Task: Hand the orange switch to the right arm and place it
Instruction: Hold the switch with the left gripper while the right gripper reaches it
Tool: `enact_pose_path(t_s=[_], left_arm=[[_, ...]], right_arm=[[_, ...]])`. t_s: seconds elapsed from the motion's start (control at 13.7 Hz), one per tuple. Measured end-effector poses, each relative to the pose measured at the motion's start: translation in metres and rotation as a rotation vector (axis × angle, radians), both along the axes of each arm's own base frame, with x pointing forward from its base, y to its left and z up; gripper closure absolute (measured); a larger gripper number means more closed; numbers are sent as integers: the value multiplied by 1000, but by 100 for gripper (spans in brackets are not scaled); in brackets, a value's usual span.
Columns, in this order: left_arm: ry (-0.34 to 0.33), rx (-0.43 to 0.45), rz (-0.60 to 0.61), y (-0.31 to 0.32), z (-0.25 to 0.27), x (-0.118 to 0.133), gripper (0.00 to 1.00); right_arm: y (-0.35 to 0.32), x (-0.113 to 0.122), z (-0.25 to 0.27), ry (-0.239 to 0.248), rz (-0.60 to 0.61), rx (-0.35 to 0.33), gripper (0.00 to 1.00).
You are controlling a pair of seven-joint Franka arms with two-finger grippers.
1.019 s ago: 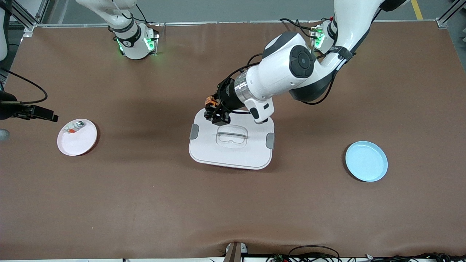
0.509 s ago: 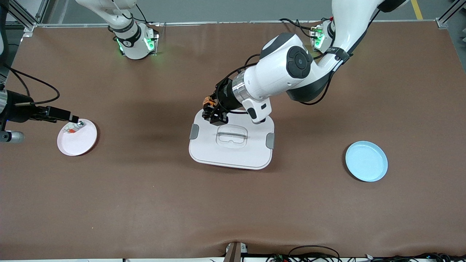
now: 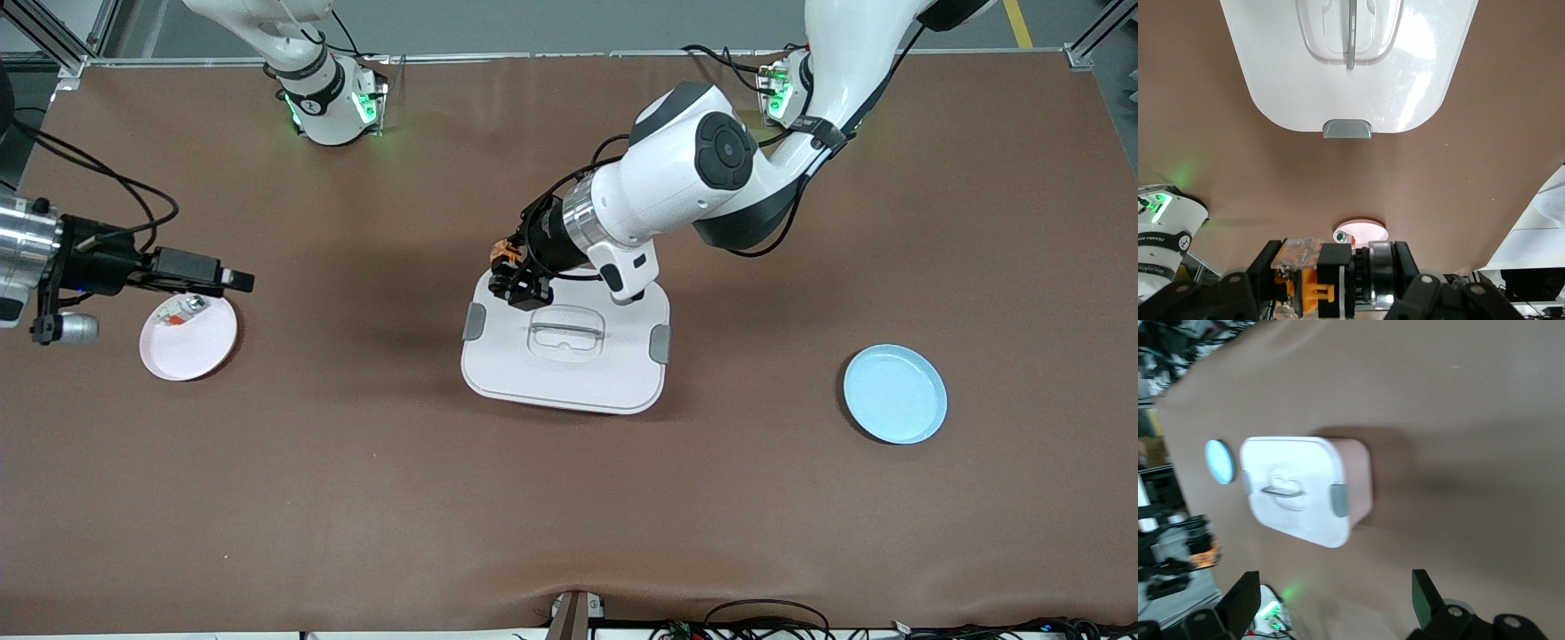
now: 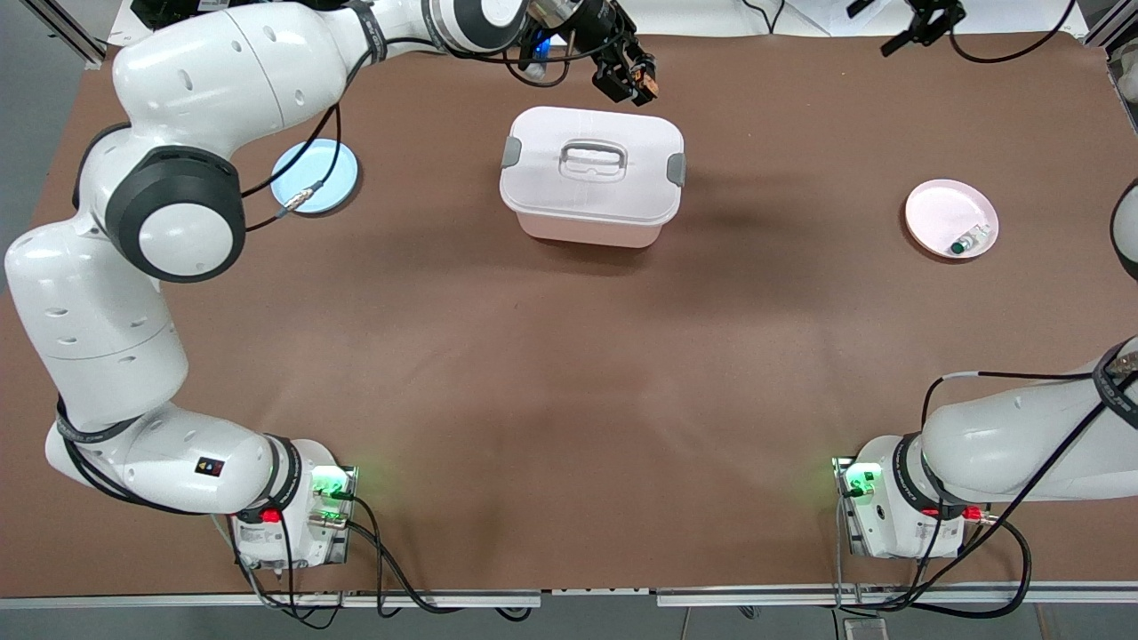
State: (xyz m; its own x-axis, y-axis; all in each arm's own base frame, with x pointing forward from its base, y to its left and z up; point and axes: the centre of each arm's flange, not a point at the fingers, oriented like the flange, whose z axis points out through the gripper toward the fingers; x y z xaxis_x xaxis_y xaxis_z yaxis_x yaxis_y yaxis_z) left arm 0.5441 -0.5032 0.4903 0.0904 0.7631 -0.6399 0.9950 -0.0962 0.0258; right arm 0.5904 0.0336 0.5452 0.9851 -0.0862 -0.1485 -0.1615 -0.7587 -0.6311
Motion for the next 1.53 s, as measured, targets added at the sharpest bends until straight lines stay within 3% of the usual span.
enact_pose_path(t_s=[0.22,0.66,1.02,1.53], left_arm=[[-3,1,-1,-2,-1,-1,28],[-6,0,-2,-4,1,-2,28],[-6,1,-2,-4,0,-2,28],[-7,2,0,-3,0,-1,28]], right_arm=[[38,-16,11,-48,20,21,0],[118,-23,-8,-111,41,34,0],[183,-34,-11,-107,-33,36,0],[225,-51,-35,-116,-64,18,0]])
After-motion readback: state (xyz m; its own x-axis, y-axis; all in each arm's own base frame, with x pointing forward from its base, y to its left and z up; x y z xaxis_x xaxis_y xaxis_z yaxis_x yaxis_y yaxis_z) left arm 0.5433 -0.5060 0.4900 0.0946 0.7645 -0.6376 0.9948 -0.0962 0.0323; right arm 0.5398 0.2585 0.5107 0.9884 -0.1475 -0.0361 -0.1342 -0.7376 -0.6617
